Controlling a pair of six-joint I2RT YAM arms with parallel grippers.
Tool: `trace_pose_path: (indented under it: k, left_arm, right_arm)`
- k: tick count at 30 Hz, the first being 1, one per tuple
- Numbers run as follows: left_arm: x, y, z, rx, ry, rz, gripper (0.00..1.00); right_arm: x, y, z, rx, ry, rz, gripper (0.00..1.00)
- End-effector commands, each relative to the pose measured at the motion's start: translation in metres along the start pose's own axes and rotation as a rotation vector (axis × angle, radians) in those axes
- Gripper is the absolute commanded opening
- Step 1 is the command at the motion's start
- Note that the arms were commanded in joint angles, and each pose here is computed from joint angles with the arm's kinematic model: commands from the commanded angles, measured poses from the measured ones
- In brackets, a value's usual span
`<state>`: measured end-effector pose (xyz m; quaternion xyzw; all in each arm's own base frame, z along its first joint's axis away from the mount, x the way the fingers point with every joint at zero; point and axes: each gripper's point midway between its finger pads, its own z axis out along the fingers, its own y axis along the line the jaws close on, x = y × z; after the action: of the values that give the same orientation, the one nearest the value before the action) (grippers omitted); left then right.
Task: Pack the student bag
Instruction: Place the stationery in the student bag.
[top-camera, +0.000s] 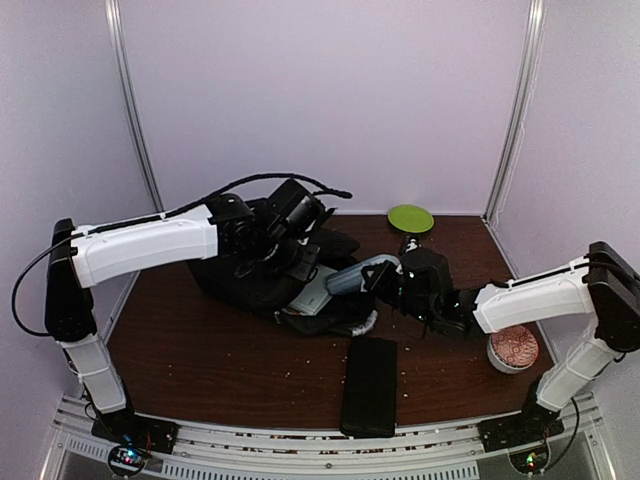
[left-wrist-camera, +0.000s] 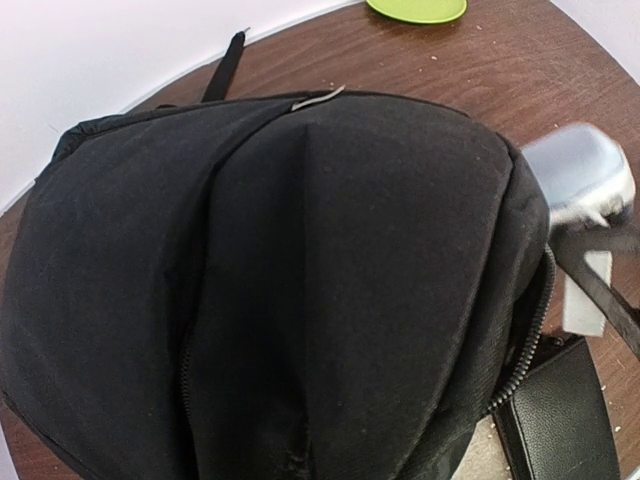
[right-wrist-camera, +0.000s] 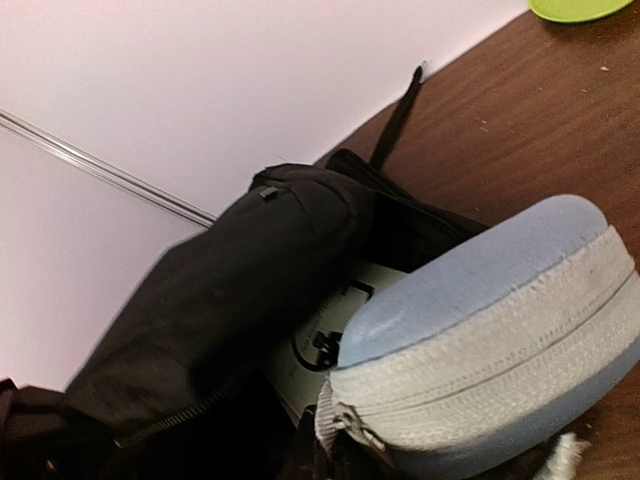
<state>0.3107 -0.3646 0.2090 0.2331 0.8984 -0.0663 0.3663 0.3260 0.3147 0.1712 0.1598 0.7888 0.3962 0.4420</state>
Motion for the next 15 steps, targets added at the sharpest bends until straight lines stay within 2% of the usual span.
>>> trace_pose_path:
  k: [1, 7, 15]
  left_arm:
    - [-0.046, -0.026, -0.044, 0.187, -0.172, -0.098, 0.0]
    - [-0.046, -0.024, -0.049, 0.203, -0.183, -0.103, 0.0]
    - [-0.048, -0.011, -0.043, 0.224, -0.191, -0.158, 0.0]
  right_arm:
    - [-0.039, 0.061, 0.015, -0.2, -0.119, 0.121, 0.0]
    - [-0.03, 0.079, 0.034, -0.278, -0.074, 0.132, 0.0]
    - [-0.018, 0.099, 0.001, -0.474, 0.015, 0.112, 0.0]
